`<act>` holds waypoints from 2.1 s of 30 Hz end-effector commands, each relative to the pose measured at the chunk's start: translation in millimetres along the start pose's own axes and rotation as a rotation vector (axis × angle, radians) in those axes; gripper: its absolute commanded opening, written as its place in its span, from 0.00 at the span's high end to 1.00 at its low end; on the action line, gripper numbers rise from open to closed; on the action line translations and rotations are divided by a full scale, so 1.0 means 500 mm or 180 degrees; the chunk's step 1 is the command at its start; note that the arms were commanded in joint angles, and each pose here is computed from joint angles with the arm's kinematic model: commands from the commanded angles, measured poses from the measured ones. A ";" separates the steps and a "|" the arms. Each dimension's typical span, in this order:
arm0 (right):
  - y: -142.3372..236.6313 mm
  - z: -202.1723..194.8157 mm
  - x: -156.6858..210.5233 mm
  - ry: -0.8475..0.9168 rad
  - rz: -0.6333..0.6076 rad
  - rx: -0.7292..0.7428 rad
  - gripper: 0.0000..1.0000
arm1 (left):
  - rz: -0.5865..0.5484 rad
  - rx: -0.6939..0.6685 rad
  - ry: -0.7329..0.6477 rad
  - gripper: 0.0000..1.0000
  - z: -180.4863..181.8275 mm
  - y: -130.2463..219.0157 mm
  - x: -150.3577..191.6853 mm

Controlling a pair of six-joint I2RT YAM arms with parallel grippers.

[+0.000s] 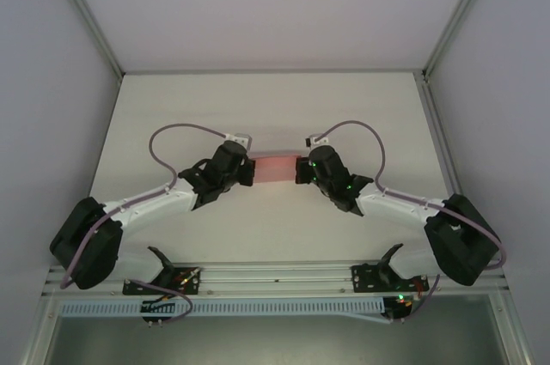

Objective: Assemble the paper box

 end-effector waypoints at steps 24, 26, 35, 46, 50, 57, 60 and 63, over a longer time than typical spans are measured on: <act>0.070 0.001 -0.050 -0.0231 0.0422 -0.0363 0.29 | 0.1065 -0.0297 -0.0447 1.00 0.023 -0.014 0.135; 0.072 -0.010 -0.061 -0.0290 0.0412 -0.0289 0.28 | 0.1057 -0.0308 -0.0453 1.00 0.024 -0.014 0.134; 0.052 -0.069 -0.036 -0.0493 0.0565 0.0086 0.38 | 0.1019 -0.0291 -0.0486 1.00 0.021 -0.011 0.127; 0.026 -0.089 0.072 -0.0811 0.0915 0.0136 0.56 | 0.0885 -0.0110 -0.0597 0.79 -0.001 0.011 0.104; 0.024 -0.082 0.105 -0.0851 0.1001 0.0060 0.56 | 0.0818 0.0007 -0.0623 0.64 -0.015 0.035 0.084; 0.020 -0.085 0.136 -0.0862 0.1163 0.0125 0.62 | 0.0774 0.0213 -0.0651 0.28 -0.042 0.071 0.051; 0.025 -0.089 0.149 -0.0883 0.1207 0.0157 0.62 | 0.0748 0.0320 -0.0637 0.01 -0.053 0.085 0.041; 0.025 -0.090 0.168 -0.0924 0.1282 0.0164 0.66 | 0.0694 0.0391 -0.0604 0.00 -0.061 0.093 0.029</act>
Point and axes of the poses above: each hand's point on the last joint's axis, 136 mm out from that joint toward the fingers, its own y axis back along the fingers, its own z axis along the line the jaws close on, x = y × z, the point moved 4 cm from there along y, back along the fingers, and after that the axes turned 6 degrees about y, right-handed, at the moved point
